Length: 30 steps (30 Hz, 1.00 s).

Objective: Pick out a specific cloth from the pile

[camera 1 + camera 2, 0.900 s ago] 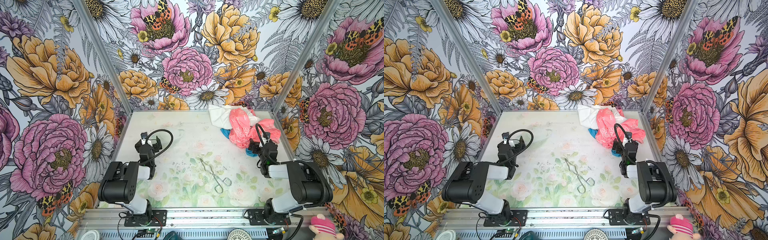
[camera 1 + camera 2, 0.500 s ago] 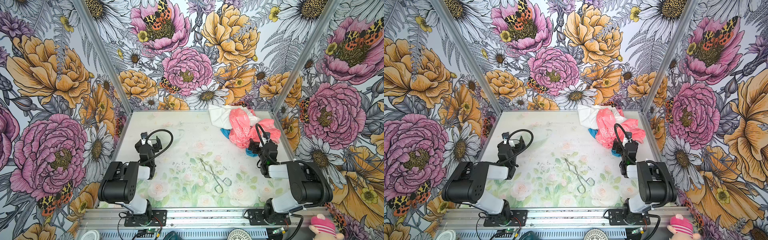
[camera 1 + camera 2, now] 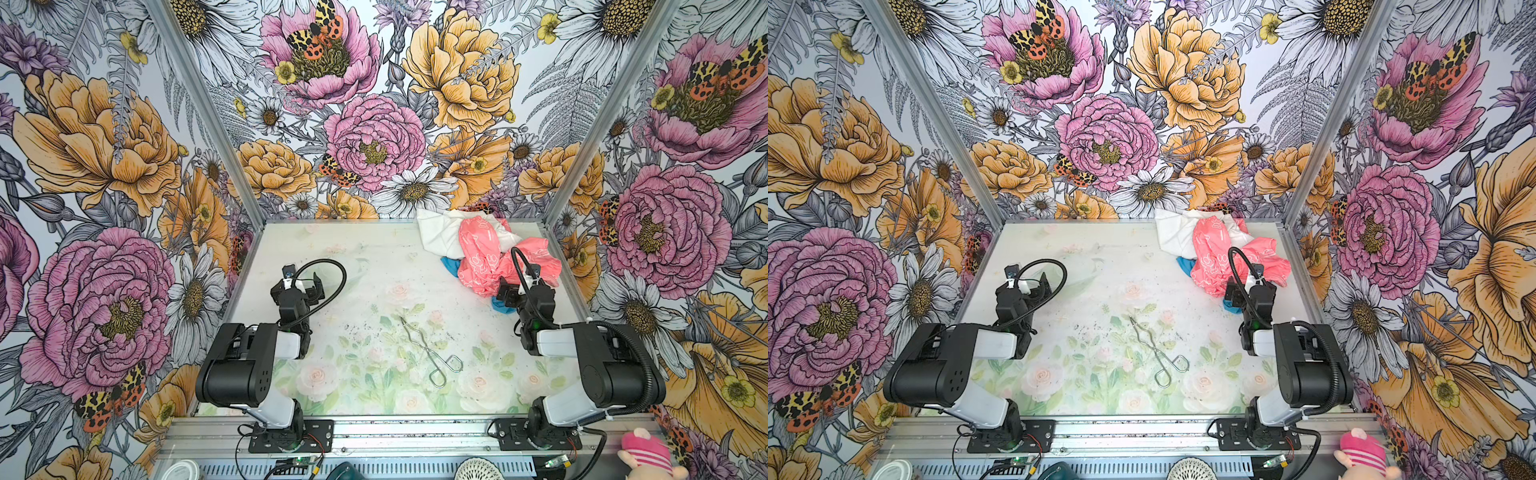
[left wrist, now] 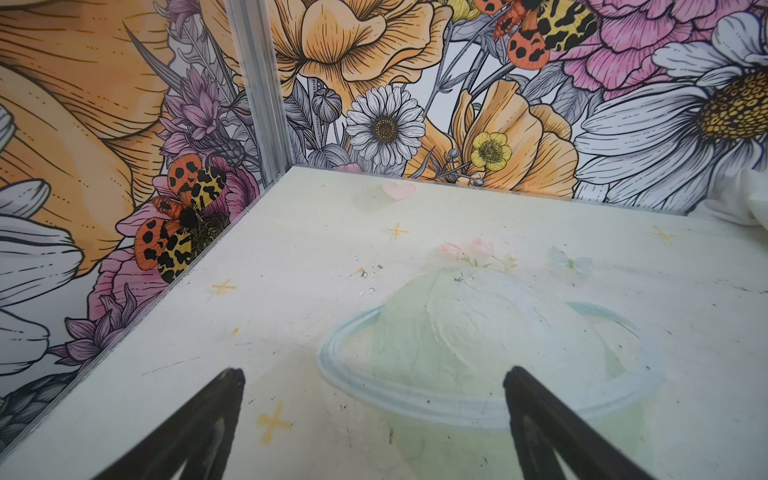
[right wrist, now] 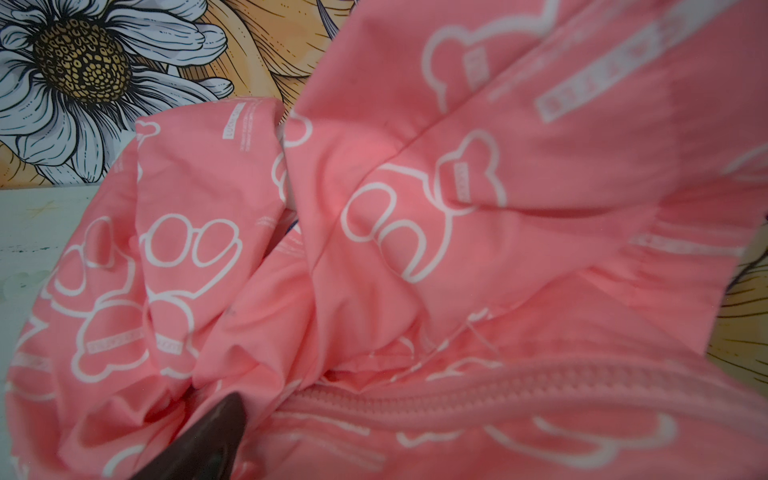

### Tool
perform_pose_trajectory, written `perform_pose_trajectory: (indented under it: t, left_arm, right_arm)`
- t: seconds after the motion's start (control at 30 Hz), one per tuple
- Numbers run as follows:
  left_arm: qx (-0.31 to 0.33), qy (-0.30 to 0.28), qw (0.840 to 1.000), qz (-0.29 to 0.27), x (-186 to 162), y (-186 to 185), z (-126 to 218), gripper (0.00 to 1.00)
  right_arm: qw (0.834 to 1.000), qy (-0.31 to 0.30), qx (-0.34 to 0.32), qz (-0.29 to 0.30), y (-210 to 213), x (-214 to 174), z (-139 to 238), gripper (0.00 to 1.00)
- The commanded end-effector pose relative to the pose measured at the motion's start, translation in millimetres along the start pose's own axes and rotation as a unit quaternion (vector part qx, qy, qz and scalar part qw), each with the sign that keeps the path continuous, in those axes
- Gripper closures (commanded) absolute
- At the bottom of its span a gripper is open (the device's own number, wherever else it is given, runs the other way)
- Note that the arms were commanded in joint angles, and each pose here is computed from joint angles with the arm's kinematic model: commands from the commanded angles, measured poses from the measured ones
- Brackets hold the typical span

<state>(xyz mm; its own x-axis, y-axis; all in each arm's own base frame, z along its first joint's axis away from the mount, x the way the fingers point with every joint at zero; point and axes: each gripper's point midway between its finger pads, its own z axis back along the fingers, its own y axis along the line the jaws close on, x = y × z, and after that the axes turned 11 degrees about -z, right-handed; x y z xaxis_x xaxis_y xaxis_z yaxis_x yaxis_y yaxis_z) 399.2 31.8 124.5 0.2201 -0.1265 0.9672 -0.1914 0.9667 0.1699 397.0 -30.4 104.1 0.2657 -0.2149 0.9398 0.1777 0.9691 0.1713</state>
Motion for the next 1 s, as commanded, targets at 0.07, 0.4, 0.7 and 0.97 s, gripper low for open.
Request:
perform_pose_trajectory:
  t: [0.07, 0.4, 0.7, 0.97]
  left_arm:
    - [-0.006, -0.010, 1.000, 0.000, 7, 0, -1, 0.01]
    - [0.007, -0.065, 0.998, -0.002, 26, 4, 29, 0.01]
    - [-0.011, -0.060, 0.997, -0.042, 40, -16, 41, 0.01]
    - [-0.013, -0.073, 0.996, -0.044, 50, -17, 51, 0.01]
  right_arm:
    - [1.000, -0.020, 0.004, -0.008, 3, 10, 0, 0.01]
    - [0.999, -0.043, 0.020, -0.003, 10, 28, 24, 0.00]
    - [0.998, -0.018, 0.034, -0.053, 23, 63, 79, 0.00]
    - [0.988, -0.044, 0.059, -0.132, 29, 100, 137, 0.01]
